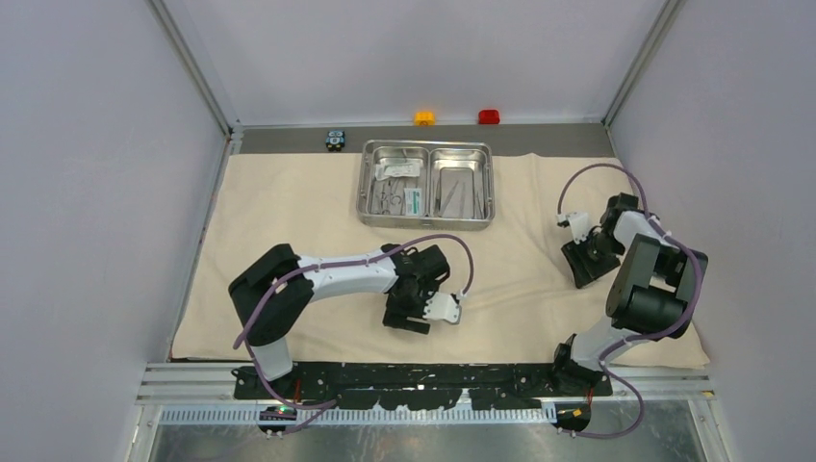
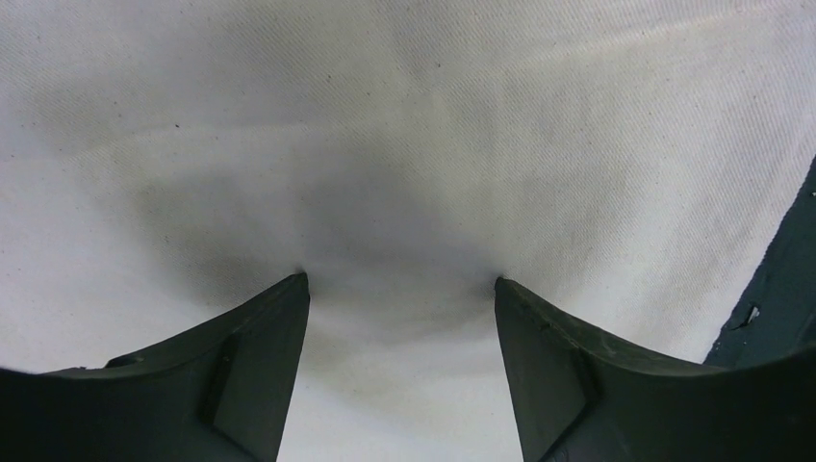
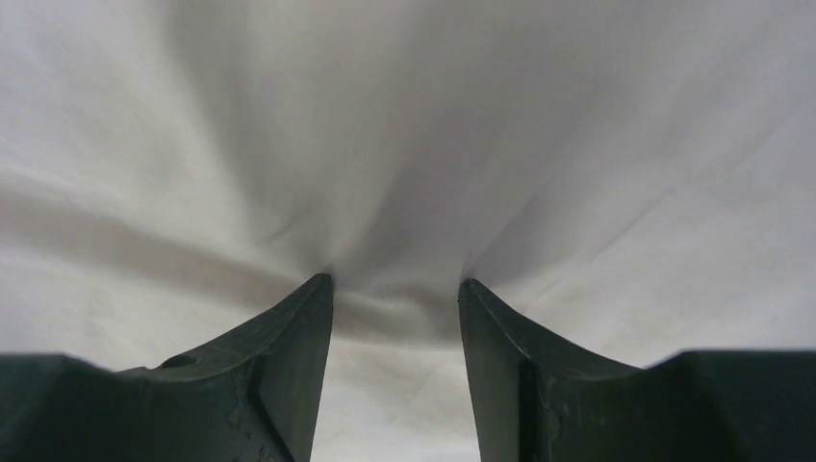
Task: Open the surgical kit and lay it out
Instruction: Smooth out the surgical kit at the center of the board.
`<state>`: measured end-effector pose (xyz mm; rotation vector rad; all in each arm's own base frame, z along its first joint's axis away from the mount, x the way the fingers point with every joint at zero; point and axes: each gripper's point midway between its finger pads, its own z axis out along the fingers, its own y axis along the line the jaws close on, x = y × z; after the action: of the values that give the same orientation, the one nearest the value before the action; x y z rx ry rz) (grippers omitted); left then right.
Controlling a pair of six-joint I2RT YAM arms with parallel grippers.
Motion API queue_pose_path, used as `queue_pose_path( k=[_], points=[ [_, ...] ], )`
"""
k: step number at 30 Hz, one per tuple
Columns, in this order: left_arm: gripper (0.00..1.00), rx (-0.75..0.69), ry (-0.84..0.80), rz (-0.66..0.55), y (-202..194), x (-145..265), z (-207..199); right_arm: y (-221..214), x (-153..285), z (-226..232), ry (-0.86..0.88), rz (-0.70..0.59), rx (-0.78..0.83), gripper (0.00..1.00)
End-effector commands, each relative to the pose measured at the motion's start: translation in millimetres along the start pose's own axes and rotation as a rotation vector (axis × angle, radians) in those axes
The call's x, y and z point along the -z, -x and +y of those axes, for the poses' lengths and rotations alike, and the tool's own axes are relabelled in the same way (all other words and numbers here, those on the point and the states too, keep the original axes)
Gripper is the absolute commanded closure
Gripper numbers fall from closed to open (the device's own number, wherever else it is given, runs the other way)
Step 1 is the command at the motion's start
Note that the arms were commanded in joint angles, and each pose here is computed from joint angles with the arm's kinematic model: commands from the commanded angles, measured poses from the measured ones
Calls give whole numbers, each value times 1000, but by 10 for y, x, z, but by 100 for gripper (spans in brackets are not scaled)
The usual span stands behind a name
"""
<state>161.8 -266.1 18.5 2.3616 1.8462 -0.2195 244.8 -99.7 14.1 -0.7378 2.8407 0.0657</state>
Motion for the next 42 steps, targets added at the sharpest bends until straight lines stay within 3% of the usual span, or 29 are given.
queue_pose_path(
  k=[1, 8, 13, 17, 20, 25, 30, 36, 42],
  points=[
    [27, 38, -18, 39, -136, 112, -107, -286, 165, 87, 74, 116, -32, 43],
    [25, 174, 25, -101, -74, 542, 171, 606, 484, -55, 120, -185, -217, 39],
    [20, 338, 99, -283, -170, 1045, 522, 1174, 631, -208, 29, -318, -265, 39],
    [18, 563, 269, -379, -591, 1345, 1072, 1674, 649, -252, -48, -388, -251, 39],
    [17, 812, 429, -425, -1200, 1541, 1597, 2015, 624, -294, -105, -429, -251, 39],
    [17, 1193, 555, -426, -2175, 1610, 2196, 2439, 510, -431, -134, -480, -306, 39],
    [17, 1435, 542, -371, -2944, 1361, 2596, 2640, 308, -495, -106, -478, -363, 39],
    [19, 1561, 529, -274, -3575, 1087, 2787, 2590, 198, -466, -102, -454, -364, 40],
    [20, 1607, 498, -180, -3993, 848, 2636, 2398, 125, -452, -136, -410, -334, 40]
  ],
)
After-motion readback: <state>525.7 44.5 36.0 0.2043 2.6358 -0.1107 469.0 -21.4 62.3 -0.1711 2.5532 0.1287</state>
